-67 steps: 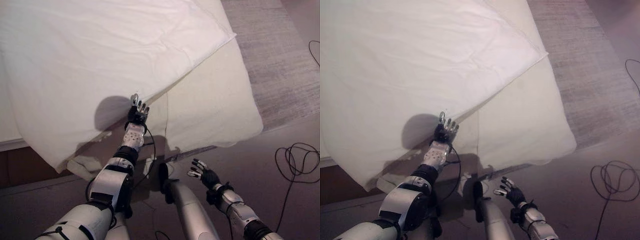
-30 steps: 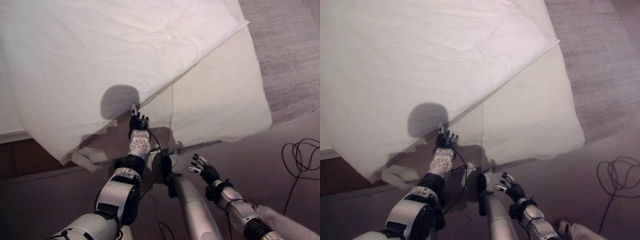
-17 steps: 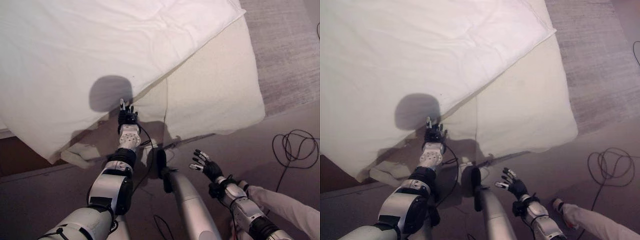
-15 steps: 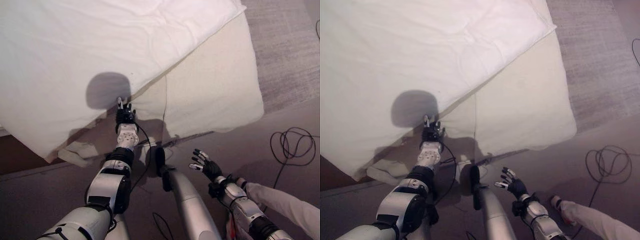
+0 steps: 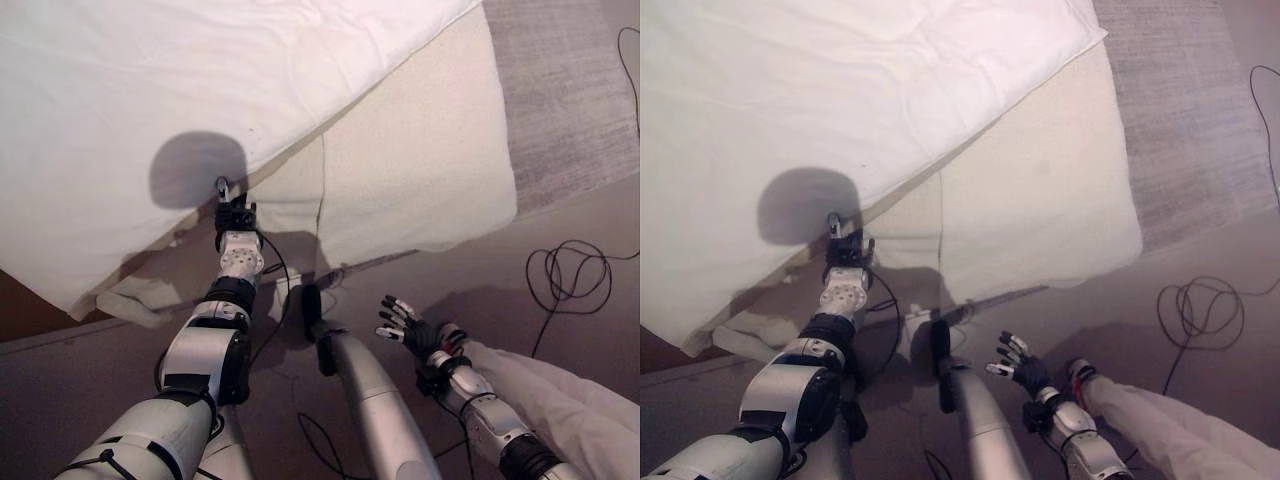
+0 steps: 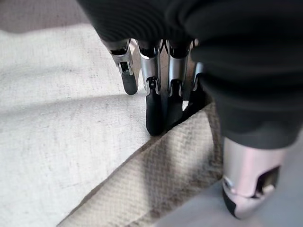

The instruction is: Make the bed

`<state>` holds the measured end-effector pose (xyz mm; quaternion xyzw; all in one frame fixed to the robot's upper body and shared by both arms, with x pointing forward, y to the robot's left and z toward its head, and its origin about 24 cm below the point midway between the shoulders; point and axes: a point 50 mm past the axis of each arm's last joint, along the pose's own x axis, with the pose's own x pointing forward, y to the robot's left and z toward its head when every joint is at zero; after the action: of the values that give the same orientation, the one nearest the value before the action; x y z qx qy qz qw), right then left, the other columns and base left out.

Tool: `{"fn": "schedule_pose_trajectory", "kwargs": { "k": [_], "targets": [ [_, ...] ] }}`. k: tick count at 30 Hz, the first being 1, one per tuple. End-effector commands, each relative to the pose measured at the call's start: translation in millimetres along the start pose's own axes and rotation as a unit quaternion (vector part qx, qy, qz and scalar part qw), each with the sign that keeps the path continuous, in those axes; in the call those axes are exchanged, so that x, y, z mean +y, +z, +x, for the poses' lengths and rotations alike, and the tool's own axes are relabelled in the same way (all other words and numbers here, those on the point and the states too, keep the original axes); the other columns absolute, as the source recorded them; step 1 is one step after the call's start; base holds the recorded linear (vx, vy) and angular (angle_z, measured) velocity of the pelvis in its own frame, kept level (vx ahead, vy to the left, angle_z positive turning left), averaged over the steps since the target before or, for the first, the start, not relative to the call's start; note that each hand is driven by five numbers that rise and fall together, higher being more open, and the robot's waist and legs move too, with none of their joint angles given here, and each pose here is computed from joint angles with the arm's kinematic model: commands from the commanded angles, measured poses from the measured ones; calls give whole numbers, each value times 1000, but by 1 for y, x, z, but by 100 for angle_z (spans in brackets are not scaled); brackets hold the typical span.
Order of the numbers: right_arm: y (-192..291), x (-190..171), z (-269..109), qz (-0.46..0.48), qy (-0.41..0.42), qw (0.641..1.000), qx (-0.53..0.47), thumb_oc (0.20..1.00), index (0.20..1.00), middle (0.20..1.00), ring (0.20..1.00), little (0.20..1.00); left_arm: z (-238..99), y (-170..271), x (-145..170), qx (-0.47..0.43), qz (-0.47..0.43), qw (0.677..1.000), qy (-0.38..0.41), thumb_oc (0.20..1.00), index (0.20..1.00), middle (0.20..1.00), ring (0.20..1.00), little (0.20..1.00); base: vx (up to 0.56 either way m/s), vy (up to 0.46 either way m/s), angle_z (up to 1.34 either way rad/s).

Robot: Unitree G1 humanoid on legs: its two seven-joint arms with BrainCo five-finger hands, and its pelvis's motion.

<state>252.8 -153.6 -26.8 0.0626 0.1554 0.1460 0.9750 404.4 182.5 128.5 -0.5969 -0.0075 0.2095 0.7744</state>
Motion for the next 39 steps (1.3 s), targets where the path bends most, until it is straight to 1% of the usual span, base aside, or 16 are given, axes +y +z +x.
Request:
{"fn": "schedule_pose_trajectory", "kwargs": {
  "k": [1, 5, 10, 12, 15, 20, 25, 36, 39],
  "targets": [
    [-8, -4, -16, 5, -6, 1000, -4, 1000, 1000, 1000, 1000, 1000, -10, 80, -95, -142, 0, 972, -186, 1000, 1000, 1000, 1000, 1000, 0, 0, 0],
    [-10, -5, -18, 10, -12, 1000, -1, 1000, 1000, 1000, 1000, 1000, -14, 80, -101, -139, 16, 965, -220, 1000, 1000, 1000, 1000, 1000, 9, -14, -1],
    [-10, -4, -16, 17, -19, 1000, -4, 1000, 1000, 1000, 1000, 1000, -25, 82, -120, -149, 16, 953, -263, 1000, 1000, 1000, 1000, 1000, -3, -5, 1],
    [-10, -4, -15, 19, -20, 1000, -3, 1000, 1000, 1000, 1000, 1000, -26, 80, -121, -147, 16, 952, -268, 1000, 1000, 1000, 1000, 1000, -4, -16, 1],
    [-11, -5, -15, 21, -24, 999, -4, 1000, 1000, 1000, 1000, 1000, -35, 72, -130, -140, 19, 942, -305, 1000, 1000, 1000, 1000, 1000, -13, -40, 5],
    [-12, -4, -14, 32, -27, 999, -5, 1000, 1000, 1000, 1000, 1000, -49, 67, -134, -133, 7, 924, -357, 1000, 1000, 1000, 1000, 1000, 0, -9, 4],
    [-15, -4, -13, 35, -29, 999, -1, 1000, 1000, 1000, 1000, 1000, -58, 65, -136, -126, -3, 912, -390, 1000, 1000, 1000, 1000, 1000, 0, 0, 0],
    [-14, -3, -11, 34, -31, 999, -2, 1000, 1000, 1000, 1000, 1000, -67, 75, -142, -145, -26, 900, -410, 1000, 1000, 1000, 1000, 1000, 1, 0, 0],
    [-16, -4, -12, 33, -31, 999, 1, 1000, 1000, 1000, 1000, 1000, -66, 77, -141, -148, -37, 902, -405, 1000, 1000, 1000, 1000, 1000, 1, -2, 1]
  ]
}}
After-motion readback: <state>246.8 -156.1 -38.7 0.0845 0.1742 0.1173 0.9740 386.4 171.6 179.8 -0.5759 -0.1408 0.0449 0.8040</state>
